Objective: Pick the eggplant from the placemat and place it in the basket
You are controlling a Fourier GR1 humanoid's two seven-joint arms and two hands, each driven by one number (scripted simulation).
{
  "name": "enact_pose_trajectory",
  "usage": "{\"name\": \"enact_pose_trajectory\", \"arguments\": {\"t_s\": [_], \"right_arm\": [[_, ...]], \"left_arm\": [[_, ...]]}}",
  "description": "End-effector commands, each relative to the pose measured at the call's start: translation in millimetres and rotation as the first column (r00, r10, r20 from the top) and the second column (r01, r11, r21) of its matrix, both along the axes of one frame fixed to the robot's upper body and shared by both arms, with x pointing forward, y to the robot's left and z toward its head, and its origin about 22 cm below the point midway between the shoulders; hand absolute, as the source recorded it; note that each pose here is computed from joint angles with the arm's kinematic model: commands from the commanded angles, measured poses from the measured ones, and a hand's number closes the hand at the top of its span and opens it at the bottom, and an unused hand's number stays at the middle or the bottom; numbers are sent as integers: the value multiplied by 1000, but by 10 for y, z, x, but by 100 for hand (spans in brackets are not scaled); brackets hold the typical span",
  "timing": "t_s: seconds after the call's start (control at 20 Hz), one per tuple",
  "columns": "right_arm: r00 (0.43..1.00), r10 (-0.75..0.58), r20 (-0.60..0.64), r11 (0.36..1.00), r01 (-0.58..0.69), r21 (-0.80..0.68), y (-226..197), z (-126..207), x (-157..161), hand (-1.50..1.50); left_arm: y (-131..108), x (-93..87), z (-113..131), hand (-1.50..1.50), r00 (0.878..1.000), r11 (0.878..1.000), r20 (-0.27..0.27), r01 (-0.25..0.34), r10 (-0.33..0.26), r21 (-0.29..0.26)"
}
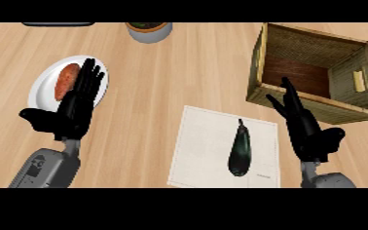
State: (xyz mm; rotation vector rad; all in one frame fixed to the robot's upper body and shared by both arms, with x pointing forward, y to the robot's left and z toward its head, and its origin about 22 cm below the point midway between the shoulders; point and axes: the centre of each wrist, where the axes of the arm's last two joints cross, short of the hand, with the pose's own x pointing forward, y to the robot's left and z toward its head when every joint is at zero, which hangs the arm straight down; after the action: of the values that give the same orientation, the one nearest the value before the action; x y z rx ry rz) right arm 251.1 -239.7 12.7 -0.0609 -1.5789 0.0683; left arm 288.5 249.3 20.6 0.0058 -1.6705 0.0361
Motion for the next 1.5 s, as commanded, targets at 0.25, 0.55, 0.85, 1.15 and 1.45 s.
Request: {"name": "enact_pose_trajectory", "arguments": {"t_s": [0.25,0.55,0.85,1.15,1.45], "right_arm": [[987,91,130,926,-131,354,211,546,540,150],[941,316,124,937,-330,119,1511,378,379,-150],[986,154,-68,922,-168,-348,988,586,687,-150],[980,85,-178,691,-187,-698,534,1314,876,-150],[941,126,-314,543,-330,-772,191,2322,898,-150]], "left_arm": [[320,-605,-849,0,848,991,-521,-31,95,130],[482,-734,-828,0,798,989,-596,5,87,150],[358,-796,-821,0,794,992,-601,-14,88,128],[526,-825,-812,0,785,988,-609,-26,116,155],[549,-973,-816,0,780,987,-615,-22,115,157]]}}
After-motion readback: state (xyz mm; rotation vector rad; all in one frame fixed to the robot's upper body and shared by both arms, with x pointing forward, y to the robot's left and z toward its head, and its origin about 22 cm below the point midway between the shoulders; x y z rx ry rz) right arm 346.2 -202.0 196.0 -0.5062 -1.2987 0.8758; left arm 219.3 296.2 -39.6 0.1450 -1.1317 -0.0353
